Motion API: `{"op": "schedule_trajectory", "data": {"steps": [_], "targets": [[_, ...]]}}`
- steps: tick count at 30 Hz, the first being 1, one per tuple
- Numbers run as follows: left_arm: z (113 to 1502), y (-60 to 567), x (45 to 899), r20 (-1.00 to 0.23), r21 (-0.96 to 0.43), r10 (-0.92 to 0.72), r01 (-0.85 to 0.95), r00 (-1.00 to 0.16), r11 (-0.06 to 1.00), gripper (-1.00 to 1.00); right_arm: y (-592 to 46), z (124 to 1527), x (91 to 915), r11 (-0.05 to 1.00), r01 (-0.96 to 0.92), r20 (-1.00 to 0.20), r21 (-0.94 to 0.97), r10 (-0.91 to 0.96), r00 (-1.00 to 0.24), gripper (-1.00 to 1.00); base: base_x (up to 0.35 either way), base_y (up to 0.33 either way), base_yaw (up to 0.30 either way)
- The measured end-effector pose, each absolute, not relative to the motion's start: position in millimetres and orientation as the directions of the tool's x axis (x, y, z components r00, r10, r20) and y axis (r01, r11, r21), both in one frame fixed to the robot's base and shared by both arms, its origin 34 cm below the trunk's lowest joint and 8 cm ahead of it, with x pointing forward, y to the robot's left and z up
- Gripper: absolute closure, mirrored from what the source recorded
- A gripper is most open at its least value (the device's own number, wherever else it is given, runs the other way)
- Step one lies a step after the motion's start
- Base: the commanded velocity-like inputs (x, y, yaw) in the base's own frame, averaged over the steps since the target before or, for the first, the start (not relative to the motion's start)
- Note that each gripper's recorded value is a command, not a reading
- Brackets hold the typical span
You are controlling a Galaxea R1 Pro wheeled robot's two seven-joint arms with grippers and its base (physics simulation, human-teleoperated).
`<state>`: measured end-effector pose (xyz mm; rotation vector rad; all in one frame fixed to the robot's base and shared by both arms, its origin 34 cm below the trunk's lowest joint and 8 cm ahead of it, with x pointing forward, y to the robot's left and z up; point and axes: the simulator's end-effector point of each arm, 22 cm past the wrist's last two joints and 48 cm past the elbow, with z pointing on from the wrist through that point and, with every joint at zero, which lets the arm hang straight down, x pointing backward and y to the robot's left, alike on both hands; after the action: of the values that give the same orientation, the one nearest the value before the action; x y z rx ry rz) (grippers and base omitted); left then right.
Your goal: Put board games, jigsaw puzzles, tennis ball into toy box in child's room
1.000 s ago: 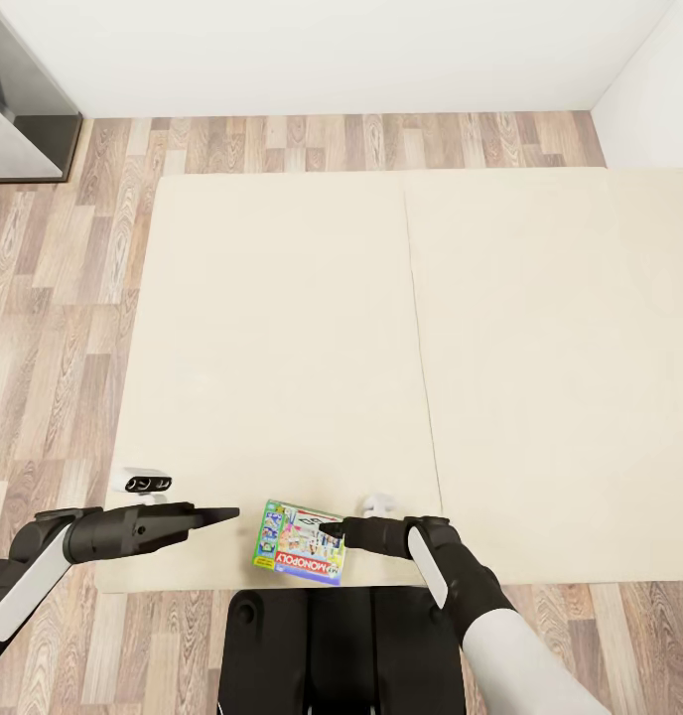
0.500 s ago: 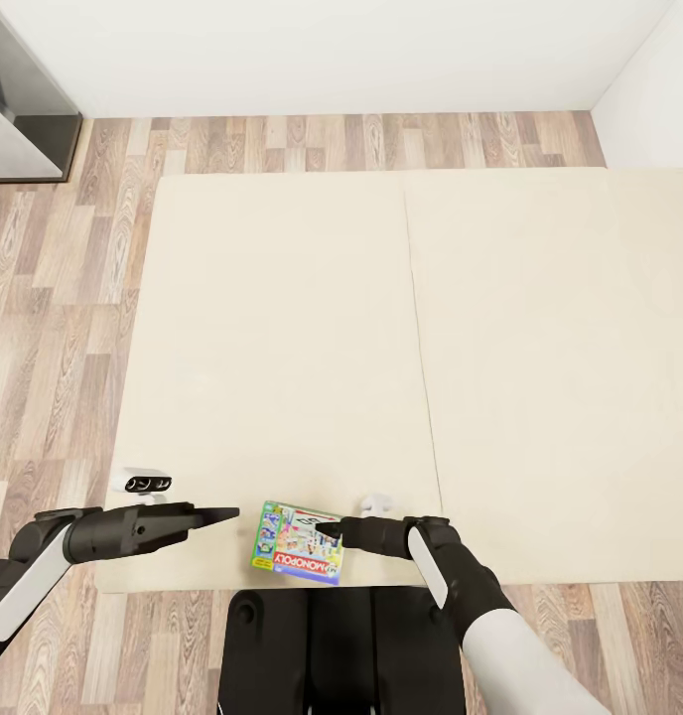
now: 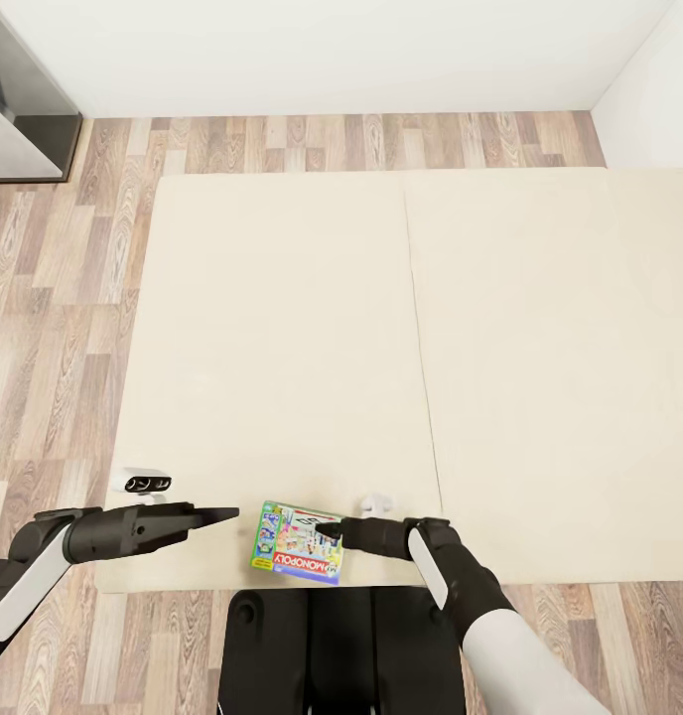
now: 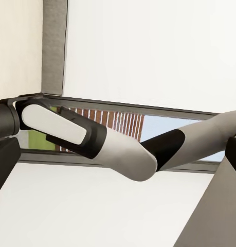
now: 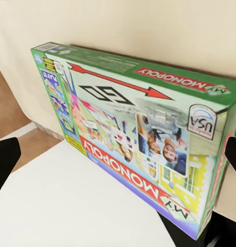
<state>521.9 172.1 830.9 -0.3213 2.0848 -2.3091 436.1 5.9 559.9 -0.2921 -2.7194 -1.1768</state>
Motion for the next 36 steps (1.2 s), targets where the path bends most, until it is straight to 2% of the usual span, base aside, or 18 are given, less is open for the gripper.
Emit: {"op": "schedule_trajectory", "data": {"steps": [13,36], "targets": [[830.8,172.2,521.7,0.143,-0.986,-0.147,-0.128,-0.979,-0.111,-1.0,6.5,554.5,409.4,0.673,0.28,0.285,0.684,0.107,-0.953,-1.0,0.0,0.0,0.0],[824.1,172.1,519.0,0.159,-0.983,-0.147,-0.143,-0.976,-0.111,-1.0,6.9,549.2,397.0,0.674,0.295,0.31,0.677,0.102,-0.945,-1.0,0.0,0.0,0.0]]}}
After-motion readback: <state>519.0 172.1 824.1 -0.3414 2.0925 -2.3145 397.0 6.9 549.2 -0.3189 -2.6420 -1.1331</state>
